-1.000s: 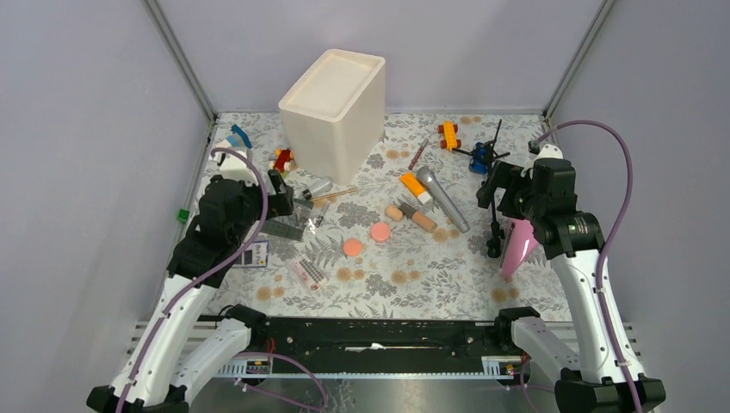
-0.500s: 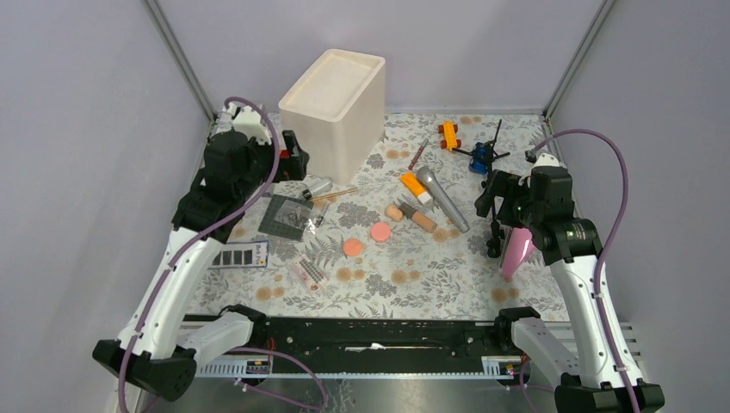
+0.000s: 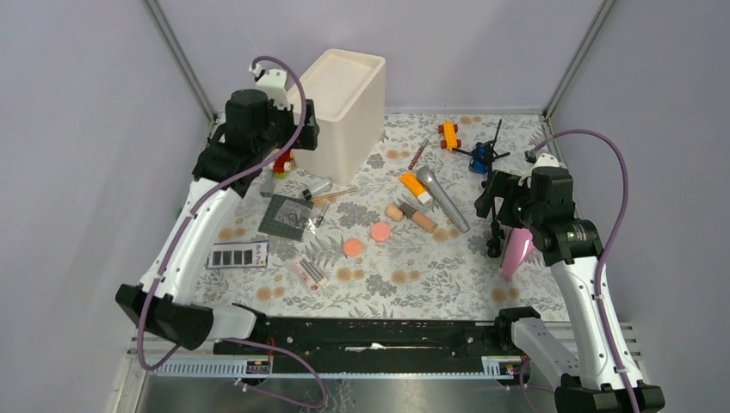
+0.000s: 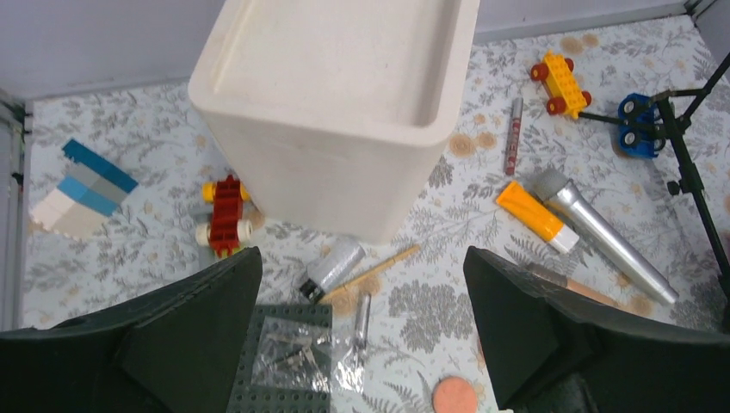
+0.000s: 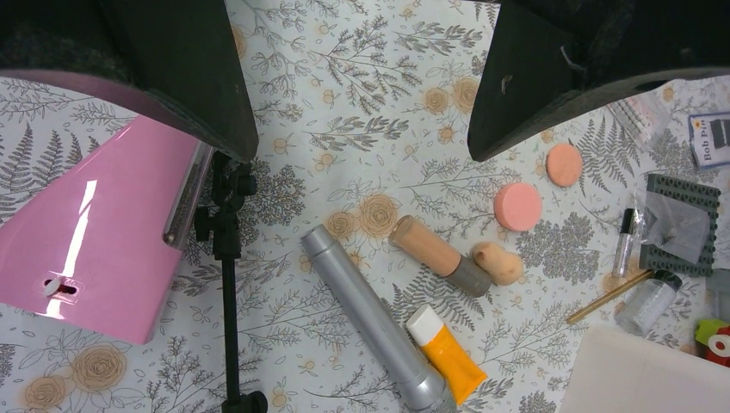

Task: Organize the makeup
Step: Move the storage box to the corner of the board.

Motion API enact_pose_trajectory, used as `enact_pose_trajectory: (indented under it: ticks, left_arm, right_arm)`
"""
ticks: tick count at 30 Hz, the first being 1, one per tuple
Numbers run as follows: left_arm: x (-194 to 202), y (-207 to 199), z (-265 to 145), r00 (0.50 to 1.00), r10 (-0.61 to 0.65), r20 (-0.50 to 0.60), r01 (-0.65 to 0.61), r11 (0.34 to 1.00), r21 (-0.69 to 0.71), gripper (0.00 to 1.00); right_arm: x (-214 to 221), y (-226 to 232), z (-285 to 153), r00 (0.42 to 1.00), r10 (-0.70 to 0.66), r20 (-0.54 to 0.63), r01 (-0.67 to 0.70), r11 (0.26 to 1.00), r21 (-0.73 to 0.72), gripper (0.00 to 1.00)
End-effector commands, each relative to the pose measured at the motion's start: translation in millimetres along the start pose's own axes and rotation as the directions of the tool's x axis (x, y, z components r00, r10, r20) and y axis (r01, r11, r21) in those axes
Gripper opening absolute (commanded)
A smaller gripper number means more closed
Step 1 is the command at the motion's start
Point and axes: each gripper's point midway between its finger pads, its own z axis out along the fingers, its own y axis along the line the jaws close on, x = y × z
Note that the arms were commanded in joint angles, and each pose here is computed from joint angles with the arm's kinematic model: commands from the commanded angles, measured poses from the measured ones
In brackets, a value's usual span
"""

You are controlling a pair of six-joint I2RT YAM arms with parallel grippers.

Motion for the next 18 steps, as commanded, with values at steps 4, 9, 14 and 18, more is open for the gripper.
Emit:
enact_pose_trajectory:
  ticks: [4, 9, 14, 18]
  left_arm:
    - [-57, -6, 31, 0.993, 0.067, 0.098, -0.067, 0.998, 0.000, 0.99]
    - [-80, -16, 61, 0.989, 0.087, 0.120, -0.091, 0.995, 0.028, 0.99]
    - [-96, -19, 87, 0.982, 0.123, 0.141, -0.129, 0.991, 0.033, 0.99]
    - [-103, -22, 105, 0.971, 0.182, 0.153, -0.191, 0.981, 0.045, 0.99]
  right_arm:
    - [-1, 3, -6, 0.999, -0.014, 0.028, 0.015, 0.999, -0.028, 0.99]
    - [-3, 2, -5, 0.999, -0.016, 0.032, 0.016, 1.000, -0.019, 0.99]
    - [-5, 3, -5, 0.999, -0.019, 0.031, 0.019, 1.000, -0.019, 0.99]
    - [-6, 2, -5, 0.999, -0.020, 0.032, 0.020, 1.000, -0.018, 0.99]
